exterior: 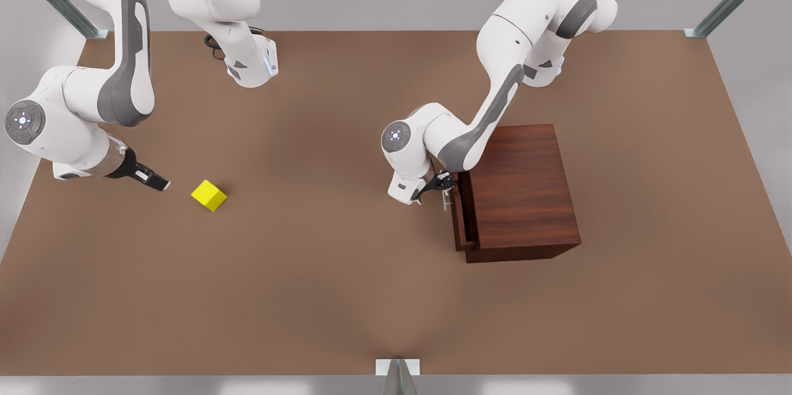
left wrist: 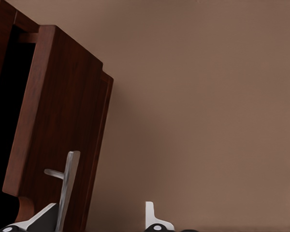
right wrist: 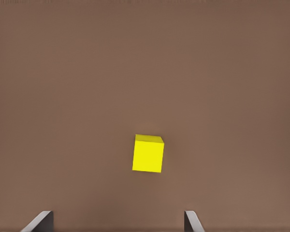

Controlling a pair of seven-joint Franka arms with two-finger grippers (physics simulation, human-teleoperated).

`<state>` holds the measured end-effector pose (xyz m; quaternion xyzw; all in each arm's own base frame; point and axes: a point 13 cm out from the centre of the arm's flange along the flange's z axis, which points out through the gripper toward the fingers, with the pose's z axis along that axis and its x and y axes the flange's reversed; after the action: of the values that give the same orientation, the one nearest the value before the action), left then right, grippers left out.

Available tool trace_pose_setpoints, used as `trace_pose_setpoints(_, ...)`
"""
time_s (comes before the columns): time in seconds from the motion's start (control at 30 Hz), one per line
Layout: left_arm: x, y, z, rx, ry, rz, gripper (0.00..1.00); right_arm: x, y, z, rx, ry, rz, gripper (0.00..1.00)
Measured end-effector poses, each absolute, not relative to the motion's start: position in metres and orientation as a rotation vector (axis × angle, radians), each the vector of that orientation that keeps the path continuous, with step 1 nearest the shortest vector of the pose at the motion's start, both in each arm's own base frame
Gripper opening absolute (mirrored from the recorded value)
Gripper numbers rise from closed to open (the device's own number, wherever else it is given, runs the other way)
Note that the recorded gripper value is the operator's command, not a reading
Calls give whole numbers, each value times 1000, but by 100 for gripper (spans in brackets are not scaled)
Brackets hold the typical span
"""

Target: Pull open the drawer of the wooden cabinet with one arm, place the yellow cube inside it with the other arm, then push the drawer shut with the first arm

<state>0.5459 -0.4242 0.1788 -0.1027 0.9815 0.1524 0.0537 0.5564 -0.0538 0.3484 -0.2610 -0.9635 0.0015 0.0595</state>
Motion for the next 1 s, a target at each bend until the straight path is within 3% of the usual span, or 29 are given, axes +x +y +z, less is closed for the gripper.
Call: trace_pose_setpoints(1.0,535,-479,180,-261,2985,282,100,567,-53,353,-809,-2927,5,100)
